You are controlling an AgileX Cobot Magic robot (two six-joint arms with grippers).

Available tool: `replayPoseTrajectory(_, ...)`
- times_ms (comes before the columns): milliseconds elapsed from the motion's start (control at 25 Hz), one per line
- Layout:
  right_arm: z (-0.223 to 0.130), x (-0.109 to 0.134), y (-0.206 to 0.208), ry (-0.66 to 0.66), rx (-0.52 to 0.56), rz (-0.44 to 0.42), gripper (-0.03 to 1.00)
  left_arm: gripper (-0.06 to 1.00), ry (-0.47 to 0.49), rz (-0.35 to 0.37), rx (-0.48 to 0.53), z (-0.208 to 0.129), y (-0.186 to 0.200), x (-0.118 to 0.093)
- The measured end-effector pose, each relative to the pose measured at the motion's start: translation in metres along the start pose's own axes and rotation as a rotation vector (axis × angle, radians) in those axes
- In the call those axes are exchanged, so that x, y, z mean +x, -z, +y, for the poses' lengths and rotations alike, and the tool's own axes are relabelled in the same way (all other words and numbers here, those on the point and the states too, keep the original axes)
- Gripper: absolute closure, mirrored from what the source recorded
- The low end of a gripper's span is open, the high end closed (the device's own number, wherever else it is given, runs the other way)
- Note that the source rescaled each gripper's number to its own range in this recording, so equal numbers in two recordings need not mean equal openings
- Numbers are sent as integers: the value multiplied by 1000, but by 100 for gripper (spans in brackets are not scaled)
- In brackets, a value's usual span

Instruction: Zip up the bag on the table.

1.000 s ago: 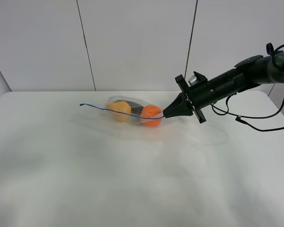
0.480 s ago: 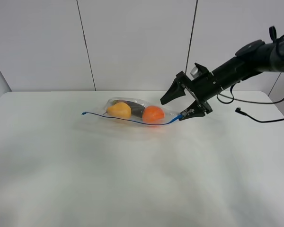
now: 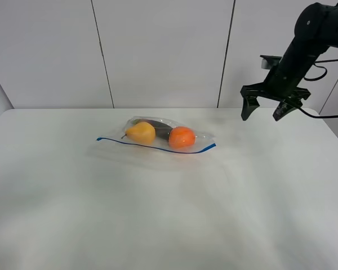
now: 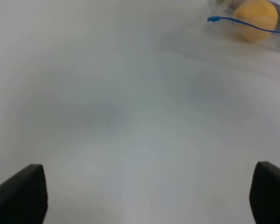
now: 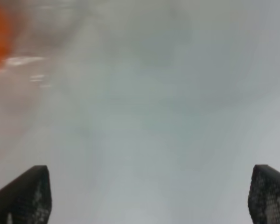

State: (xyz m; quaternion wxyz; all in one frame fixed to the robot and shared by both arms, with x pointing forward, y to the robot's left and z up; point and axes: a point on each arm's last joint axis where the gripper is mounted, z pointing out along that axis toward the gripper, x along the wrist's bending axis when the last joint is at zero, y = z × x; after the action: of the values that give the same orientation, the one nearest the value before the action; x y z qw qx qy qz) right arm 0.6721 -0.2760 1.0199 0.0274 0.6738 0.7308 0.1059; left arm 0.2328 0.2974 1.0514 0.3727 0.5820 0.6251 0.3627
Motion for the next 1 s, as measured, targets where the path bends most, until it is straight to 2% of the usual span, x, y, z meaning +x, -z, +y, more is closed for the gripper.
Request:
replayPoseTrajectory(160,-3,-22,6,-53,-8,-14,4,-6,0,0,0,0,0,0)
replayPoseTrajectory(360,-19,-20,16,-48,3,-6,4,-6,0,0,0,0,0,0)
replayPoseTrajectory(520,-46,-17,21,-49,49,-3,4,-6,0,0,0,0,0,0)
replayPoseTrajectory(800,-121,-7,40,-55,118,3,4,-6,0,0,0,0,0,0)
replayPoseTrajectory(1000,-201,1,42,-63,192,9,4,-6,0,0,0,0,0,0)
